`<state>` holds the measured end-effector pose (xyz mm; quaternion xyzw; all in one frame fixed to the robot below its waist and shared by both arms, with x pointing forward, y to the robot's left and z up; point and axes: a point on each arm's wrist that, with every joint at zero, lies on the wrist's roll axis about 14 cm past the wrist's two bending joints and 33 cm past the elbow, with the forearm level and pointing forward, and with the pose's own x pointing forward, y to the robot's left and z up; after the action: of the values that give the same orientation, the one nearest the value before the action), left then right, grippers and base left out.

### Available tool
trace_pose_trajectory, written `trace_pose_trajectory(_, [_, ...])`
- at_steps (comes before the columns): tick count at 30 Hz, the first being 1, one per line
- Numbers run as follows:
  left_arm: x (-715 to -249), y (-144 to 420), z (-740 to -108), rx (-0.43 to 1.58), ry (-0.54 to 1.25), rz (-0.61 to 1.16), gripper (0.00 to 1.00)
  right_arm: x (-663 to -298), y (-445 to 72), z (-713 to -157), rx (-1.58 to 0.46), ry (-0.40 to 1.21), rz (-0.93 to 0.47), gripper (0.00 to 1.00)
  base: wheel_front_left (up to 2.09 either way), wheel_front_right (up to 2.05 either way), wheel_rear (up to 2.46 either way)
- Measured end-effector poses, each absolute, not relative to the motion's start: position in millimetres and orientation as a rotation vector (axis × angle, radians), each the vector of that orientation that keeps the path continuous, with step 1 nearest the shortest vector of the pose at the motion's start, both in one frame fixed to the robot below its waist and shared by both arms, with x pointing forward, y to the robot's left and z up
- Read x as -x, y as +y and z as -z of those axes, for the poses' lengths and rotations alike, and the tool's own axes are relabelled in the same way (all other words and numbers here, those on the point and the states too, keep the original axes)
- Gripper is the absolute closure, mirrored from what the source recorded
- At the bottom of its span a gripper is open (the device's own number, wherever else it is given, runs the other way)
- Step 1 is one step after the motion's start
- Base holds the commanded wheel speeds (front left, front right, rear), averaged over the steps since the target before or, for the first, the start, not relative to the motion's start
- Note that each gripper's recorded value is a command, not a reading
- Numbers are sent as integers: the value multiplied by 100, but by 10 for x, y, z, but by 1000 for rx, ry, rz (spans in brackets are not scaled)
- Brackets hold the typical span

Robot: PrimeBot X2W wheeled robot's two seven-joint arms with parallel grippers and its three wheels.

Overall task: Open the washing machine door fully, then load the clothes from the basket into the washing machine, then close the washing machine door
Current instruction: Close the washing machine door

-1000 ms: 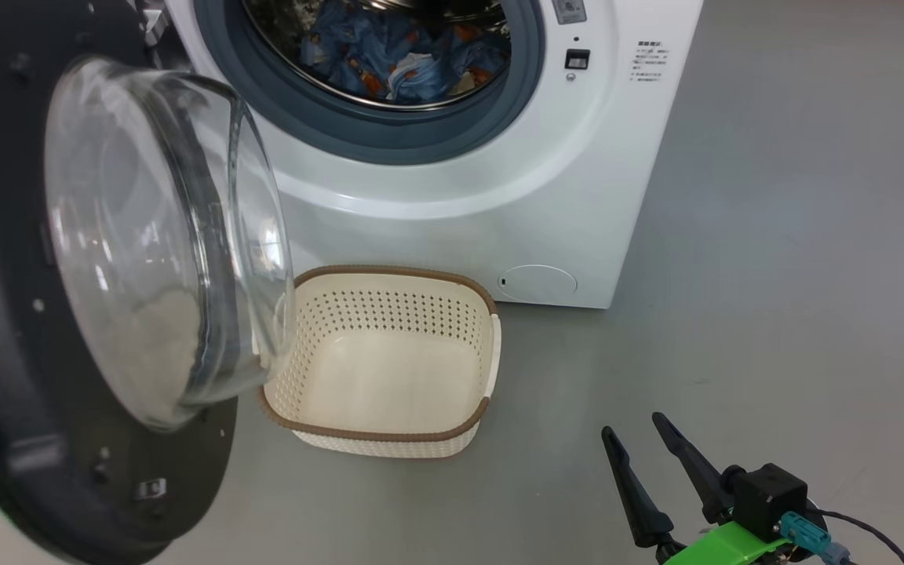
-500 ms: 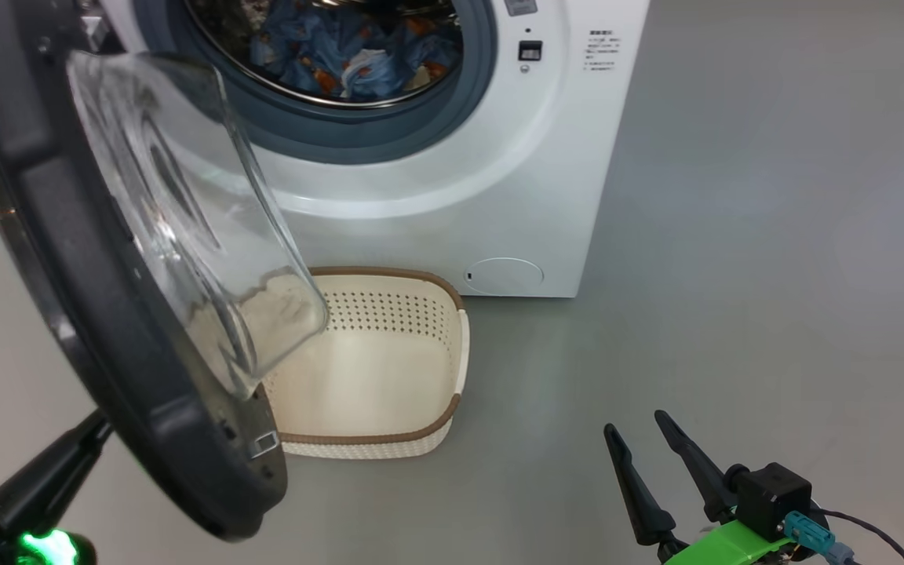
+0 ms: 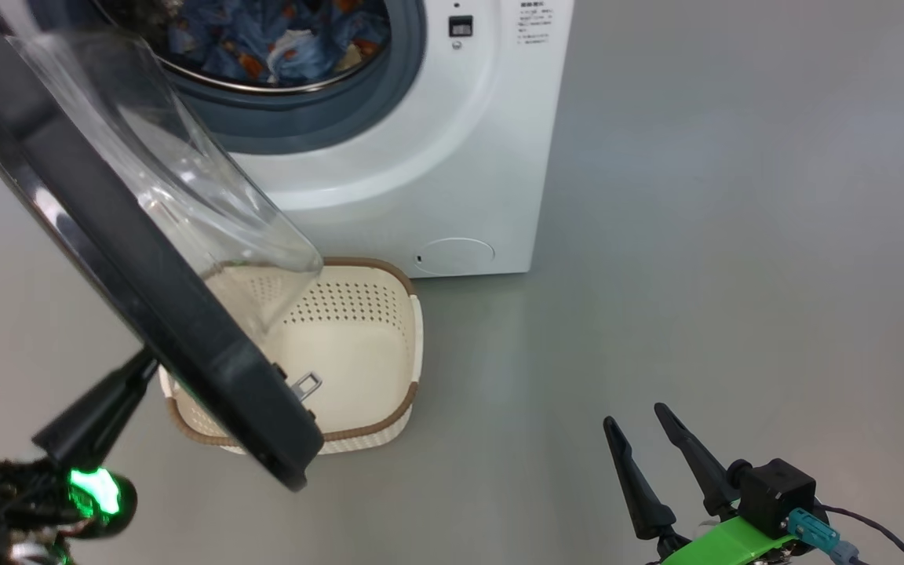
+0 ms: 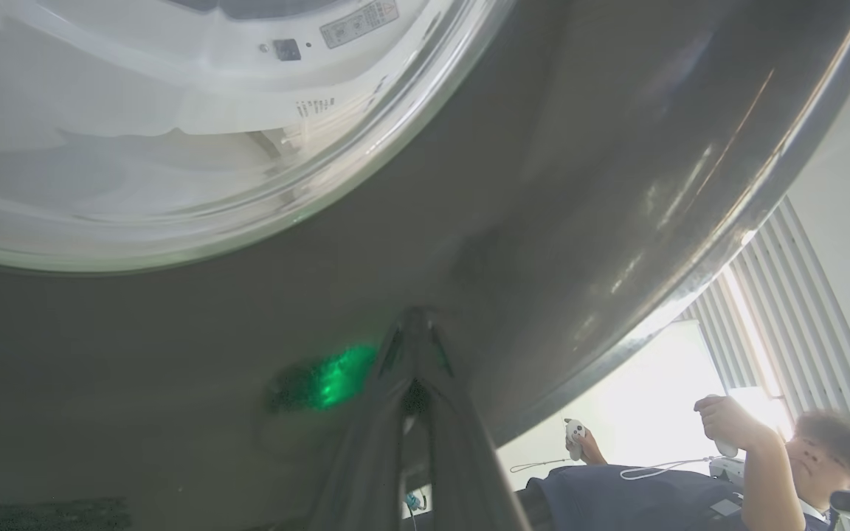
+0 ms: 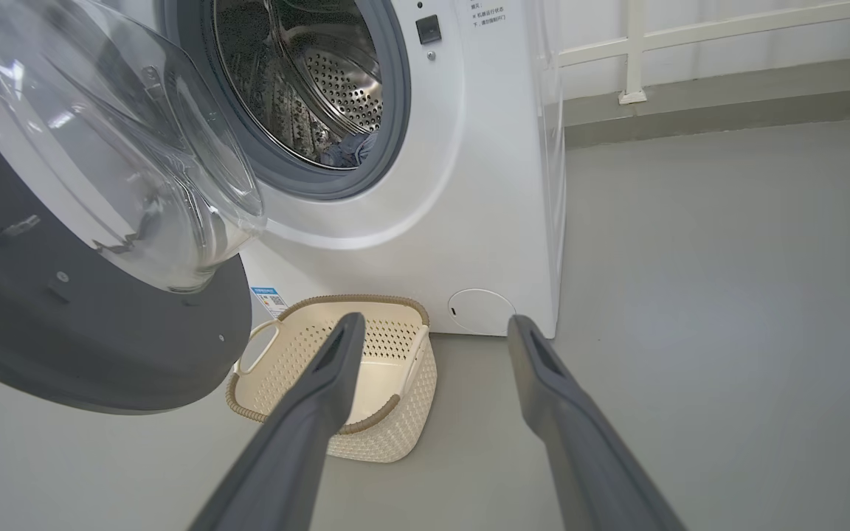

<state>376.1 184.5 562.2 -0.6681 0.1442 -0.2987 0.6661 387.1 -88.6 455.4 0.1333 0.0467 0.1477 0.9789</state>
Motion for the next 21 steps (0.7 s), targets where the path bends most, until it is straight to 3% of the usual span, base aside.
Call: trace_pose_trajectory(21, [-4799, 1134, -5680, 1536, 360, 824, 100, -3787, -1430, -4368, -294, 134, -115, 0, 0, 0, 0])
